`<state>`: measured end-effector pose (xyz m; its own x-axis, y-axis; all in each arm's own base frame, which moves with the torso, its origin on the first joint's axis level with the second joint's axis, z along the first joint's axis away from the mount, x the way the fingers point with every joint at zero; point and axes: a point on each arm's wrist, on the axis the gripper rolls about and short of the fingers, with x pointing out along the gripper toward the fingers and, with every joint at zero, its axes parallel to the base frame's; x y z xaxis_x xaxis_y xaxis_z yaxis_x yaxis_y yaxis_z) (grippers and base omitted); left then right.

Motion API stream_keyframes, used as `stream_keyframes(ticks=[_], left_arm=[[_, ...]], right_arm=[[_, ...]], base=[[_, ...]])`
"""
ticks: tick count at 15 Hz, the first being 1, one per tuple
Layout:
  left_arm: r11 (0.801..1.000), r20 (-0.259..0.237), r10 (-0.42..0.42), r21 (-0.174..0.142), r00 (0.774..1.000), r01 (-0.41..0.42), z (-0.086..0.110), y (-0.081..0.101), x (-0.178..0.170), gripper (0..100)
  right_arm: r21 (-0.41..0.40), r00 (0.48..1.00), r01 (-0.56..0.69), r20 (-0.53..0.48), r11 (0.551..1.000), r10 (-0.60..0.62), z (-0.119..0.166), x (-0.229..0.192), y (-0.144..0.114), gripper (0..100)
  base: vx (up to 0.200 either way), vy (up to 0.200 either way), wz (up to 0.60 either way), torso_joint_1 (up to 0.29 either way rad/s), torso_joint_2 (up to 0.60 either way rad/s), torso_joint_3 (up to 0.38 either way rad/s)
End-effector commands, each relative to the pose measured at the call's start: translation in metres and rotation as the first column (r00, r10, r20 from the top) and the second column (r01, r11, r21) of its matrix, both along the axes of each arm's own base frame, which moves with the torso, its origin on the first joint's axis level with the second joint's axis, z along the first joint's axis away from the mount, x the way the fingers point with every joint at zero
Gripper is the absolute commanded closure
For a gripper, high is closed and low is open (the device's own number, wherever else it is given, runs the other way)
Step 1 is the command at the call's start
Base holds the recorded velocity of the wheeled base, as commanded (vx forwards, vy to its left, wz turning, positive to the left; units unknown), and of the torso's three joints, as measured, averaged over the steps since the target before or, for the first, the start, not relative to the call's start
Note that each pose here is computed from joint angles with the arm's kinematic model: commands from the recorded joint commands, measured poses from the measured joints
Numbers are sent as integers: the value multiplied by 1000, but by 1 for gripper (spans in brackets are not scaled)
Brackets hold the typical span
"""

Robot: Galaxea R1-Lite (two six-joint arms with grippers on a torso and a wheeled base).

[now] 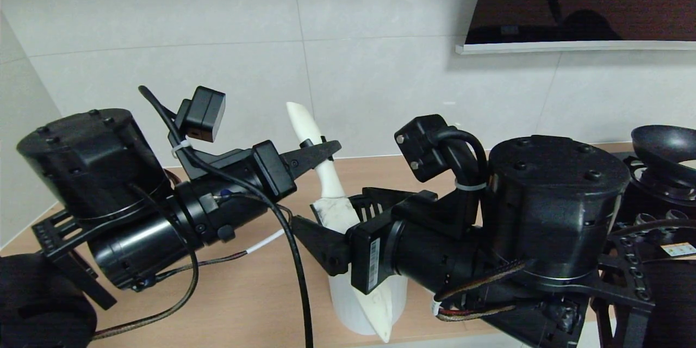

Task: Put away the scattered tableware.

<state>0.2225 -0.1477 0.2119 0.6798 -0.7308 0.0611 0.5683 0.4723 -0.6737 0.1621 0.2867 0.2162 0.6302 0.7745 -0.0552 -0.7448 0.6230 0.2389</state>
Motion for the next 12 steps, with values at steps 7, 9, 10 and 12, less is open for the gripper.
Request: stream_keyframes(ticks=[7, 9, 10, 12], left_arm=[[1000, 38, 9, -19, 999, -8, 13, 2, -3, 100], [999, 36, 33, -16, 999, -33, 21, 4, -3, 100], [997, 36, 75, -19, 997, -74, 31, 5, -2, 100], [988, 51, 155, -17, 987, -155, 46, 4, 3, 100]], right_arm=[[32, 985, 171, 17, 985, -171, 11, 51, -33, 0], [44, 977, 212, 24, 976, -213, 15, 65, -45, 0], [47, 971, 238, 26, 970, -239, 15, 76, -54, 0], [53, 963, 267, 30, 962, -269, 17, 87, -64, 0]], base=[[0, 0, 0, 0, 0, 0], [0, 0, 0, 0, 0, 0], [0, 0, 0, 0, 0, 0], [0, 0, 0, 0, 0, 0]])
